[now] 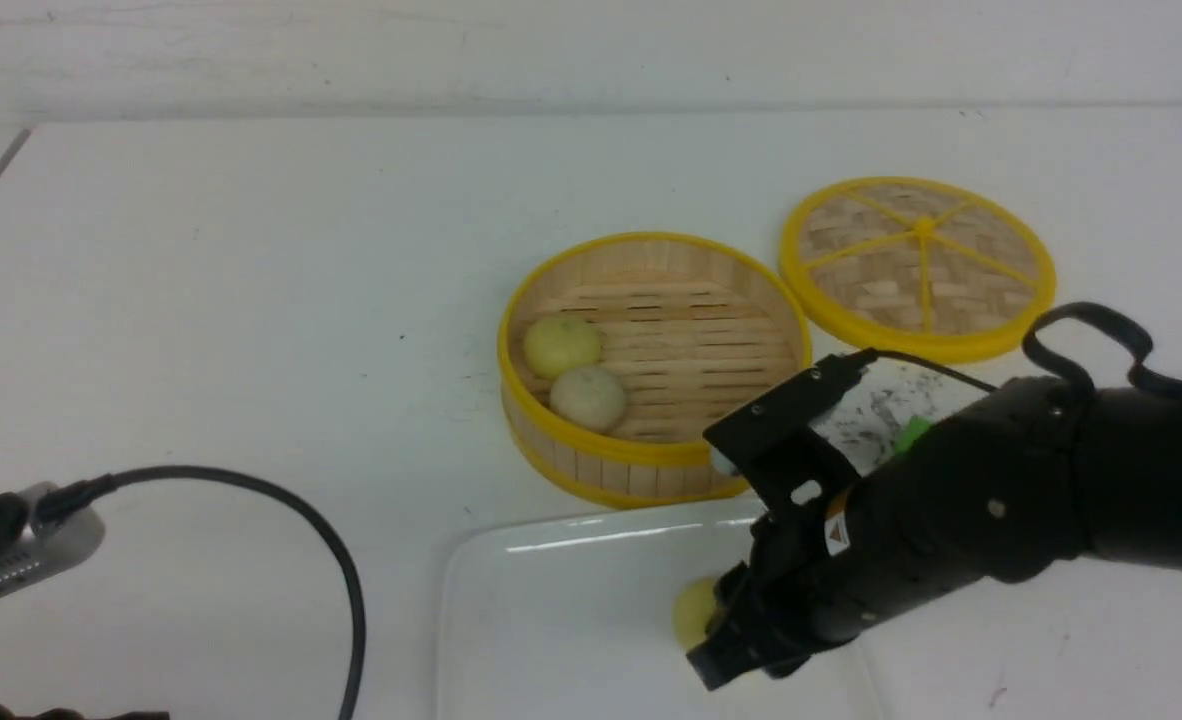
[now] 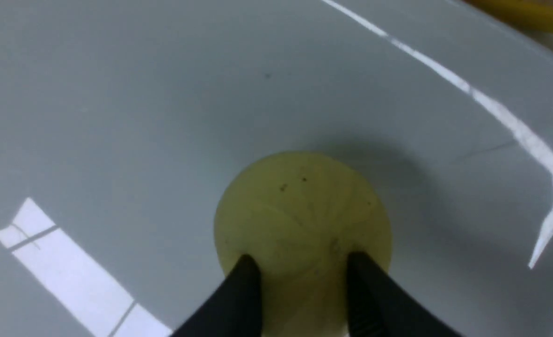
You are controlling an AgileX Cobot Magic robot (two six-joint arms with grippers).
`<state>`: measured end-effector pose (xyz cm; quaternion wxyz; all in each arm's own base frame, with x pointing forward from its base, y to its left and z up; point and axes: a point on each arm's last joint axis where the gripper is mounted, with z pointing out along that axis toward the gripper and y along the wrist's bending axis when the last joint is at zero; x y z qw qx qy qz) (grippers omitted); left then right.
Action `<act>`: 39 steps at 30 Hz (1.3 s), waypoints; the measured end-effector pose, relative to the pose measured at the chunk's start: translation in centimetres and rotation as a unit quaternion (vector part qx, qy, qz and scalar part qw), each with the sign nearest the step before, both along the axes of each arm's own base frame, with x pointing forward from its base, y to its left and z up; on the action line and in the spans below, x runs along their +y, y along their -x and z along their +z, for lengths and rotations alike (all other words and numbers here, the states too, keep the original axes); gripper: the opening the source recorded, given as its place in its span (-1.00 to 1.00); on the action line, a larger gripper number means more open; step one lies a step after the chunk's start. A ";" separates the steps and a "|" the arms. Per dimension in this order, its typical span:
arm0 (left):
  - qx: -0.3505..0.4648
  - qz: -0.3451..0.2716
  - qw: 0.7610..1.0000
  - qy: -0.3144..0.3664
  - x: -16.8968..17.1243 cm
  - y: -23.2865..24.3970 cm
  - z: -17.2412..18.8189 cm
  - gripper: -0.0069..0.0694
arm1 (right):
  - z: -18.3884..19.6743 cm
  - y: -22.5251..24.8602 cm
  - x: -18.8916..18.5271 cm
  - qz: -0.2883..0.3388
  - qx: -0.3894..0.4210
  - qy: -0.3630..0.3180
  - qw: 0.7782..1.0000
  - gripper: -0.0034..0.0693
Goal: Put the steamed buns into the plate on the white tablecloth.
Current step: 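Move the steamed bun from the bamboo steamer onto the white plate with the right gripper, then reach into the bamboo steamer and grasp a bun with the left gripper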
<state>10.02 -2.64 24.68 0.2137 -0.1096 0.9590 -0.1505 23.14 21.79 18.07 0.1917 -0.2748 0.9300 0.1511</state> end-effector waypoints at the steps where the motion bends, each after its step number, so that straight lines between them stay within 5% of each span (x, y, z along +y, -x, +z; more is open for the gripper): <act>1: -0.001 0.000 1.000 -0.001 0.0 0.0 0.0 -0.49 | 0.3 0.1 0.0 0.003 0.005 0.002 1.000 0.04; 5: -0.022 0.011 1.000 0.007 0.0 -0.4 0.3 -0.46 | 2.8 0.2 -0.2 0.024 -0.008 0.009 1.000 0.31; 8: -0.035 0.025 0.998 0.035 -0.4 -1.8 1.5 -0.39 | 8.5 0.8 -1.4 0.033 -0.065 0.009 0.997 0.37; 13: -0.016 -0.002 0.999 0.035 -0.8 -4.3 2.8 -0.21 | 14.0 3.5 -5.5 0.003 -0.122 0.053 0.991 0.02; 17: 0.000 -0.023 0.999 0.037 -1.3 -7.9 3.7 -0.10 | 16.1 6.6 -9.9 -0.057 -0.129 0.102 0.985 -0.51; 21: 0.014 -0.036 0.998 0.058 -2.2 -12.3 4.2 -0.08 | 15.5 9.5 -13.2 -0.110 -0.122 0.117 0.979 -0.93; 25: 0.016 -0.082 0.994 0.067 -4.5 -15.3 4.7 -0.08 | 13.6 11.4 -15.0 -0.122 -0.121 0.113 0.979 -0.95; 33: 0.024 -0.159 0.985 0.055 -14.3 -20.6 5.2 -0.07 | 9.0 13.7 -17.0 -0.115 -0.130 0.105 0.979 -0.95; 39: 0.025 -0.176 0.984 -0.026 -20.3 -23.6 4.3 -0.01 | 8.8 13.7 -16.9 -0.111 -0.147 0.091 0.979 -0.94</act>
